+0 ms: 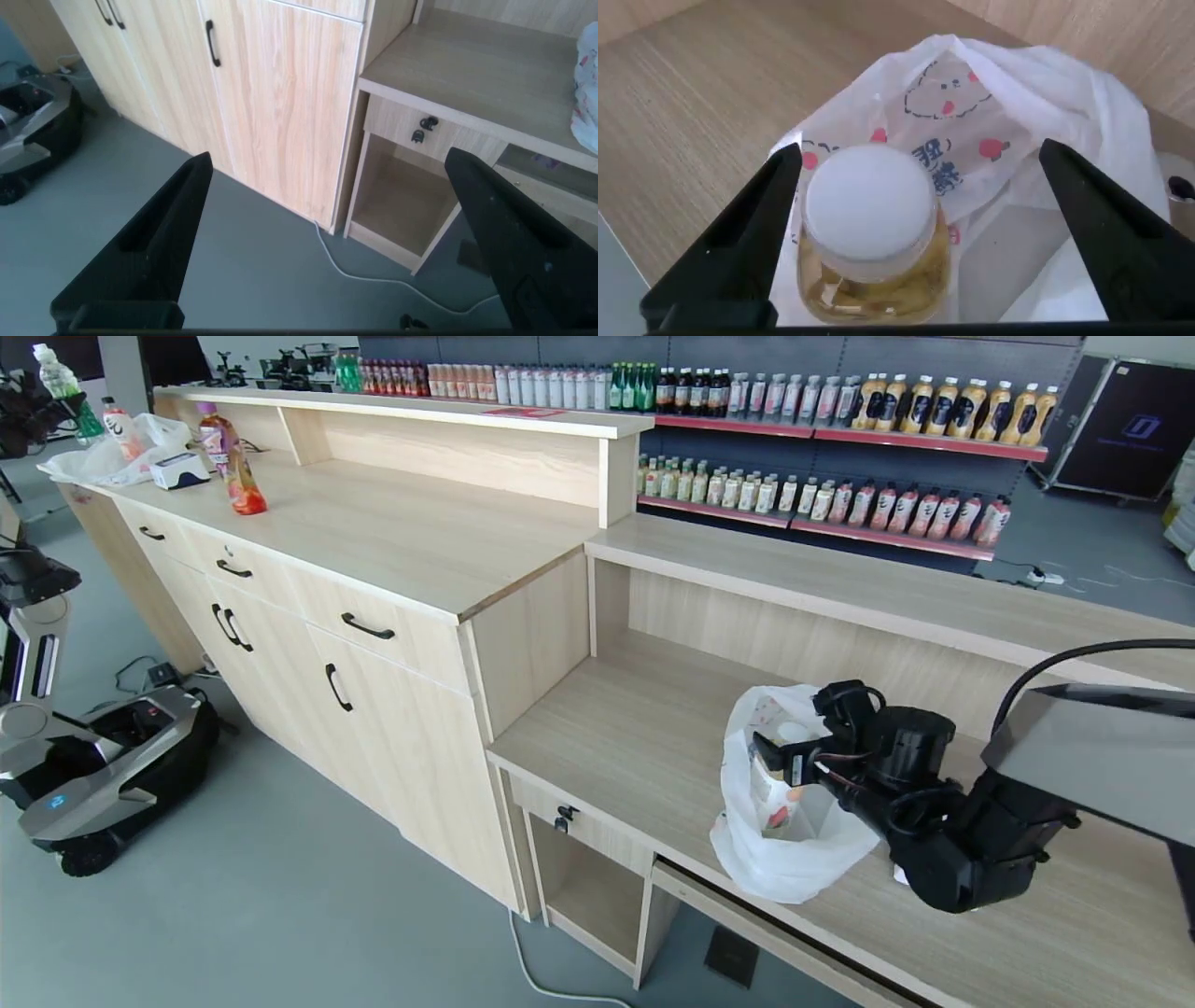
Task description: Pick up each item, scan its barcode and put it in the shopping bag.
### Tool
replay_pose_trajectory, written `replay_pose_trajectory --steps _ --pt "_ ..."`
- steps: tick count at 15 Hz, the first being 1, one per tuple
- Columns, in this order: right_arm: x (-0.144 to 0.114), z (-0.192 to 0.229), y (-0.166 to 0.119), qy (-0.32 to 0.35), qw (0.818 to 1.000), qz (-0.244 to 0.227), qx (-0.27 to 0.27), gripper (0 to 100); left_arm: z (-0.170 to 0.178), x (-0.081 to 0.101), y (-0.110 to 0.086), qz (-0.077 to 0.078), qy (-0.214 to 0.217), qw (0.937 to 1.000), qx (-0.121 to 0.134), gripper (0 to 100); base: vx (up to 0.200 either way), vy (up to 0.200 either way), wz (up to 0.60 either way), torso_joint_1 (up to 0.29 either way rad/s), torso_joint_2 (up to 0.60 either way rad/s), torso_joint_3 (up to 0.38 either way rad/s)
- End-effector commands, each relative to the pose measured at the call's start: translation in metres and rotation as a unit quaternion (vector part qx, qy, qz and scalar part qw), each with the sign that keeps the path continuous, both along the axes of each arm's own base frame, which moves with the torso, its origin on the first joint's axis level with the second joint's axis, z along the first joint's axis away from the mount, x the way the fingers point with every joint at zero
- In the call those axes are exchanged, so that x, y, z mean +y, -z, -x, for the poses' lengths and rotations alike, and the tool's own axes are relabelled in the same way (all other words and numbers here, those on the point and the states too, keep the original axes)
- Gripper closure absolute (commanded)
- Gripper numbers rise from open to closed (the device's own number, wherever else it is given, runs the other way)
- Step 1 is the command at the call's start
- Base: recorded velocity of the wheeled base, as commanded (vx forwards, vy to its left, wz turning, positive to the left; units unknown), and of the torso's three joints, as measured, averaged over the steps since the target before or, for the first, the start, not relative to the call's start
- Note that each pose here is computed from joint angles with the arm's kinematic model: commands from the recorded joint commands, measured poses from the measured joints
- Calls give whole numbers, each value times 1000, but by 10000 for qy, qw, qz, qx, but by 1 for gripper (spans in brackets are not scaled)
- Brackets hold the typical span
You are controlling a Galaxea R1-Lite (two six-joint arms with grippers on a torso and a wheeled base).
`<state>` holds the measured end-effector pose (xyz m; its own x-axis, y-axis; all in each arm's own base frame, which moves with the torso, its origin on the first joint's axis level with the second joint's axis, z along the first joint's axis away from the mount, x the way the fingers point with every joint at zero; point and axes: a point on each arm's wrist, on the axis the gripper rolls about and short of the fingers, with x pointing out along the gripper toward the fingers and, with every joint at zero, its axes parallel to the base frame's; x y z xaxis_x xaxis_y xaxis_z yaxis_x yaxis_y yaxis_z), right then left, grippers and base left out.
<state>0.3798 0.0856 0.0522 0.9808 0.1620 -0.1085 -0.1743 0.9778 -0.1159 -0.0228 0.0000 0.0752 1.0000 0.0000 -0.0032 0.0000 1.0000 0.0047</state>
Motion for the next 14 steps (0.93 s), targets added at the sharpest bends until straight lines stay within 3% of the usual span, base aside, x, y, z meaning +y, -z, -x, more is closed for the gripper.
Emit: replay_pose_trajectory --steps 1,3,5,7,9,10,11,14 --pt "-30 55 -94 245 9984 151 -492 0 0 0 0 0 0 10000 -1 0 0 0 0 0 0 0" --pt "-50 96 -106 461 9967 466 -484 0 0 0 0 0 0 10000 -1 0 0 0 0 0 0 0" --pt "-67 106 -121 966 9892 835 -724 0 0 0 0 0 0 10000 -1 0 0 0 -600 0 0 0" --pt "-78 104 -135 1623 9803 796 -793 0 0 0 0 0 0 10000 -1 0 0 0 -600 -2 0 0" --pt "-93 98 -146 2647 9625 479 -351 0 0 0 0 0 0 10000 -1 0 0 0 -600 0 -2 2" --pt "-94 98 -147 2684 9616 464 -330 0 0 0 0 0 0 10000 -1 0 0 0 -600 2 -2 -2" --pt "-110 90 -164 3450 9385 104 37 0 0 0 0 0 0 10000 -8 0 0 0 -600 -2 2 2" --pt "-157 67 -189 4868 8637 -985 855 0 0 0 0 0 0 10000 -1 0 0 0 -400 0 2 0"
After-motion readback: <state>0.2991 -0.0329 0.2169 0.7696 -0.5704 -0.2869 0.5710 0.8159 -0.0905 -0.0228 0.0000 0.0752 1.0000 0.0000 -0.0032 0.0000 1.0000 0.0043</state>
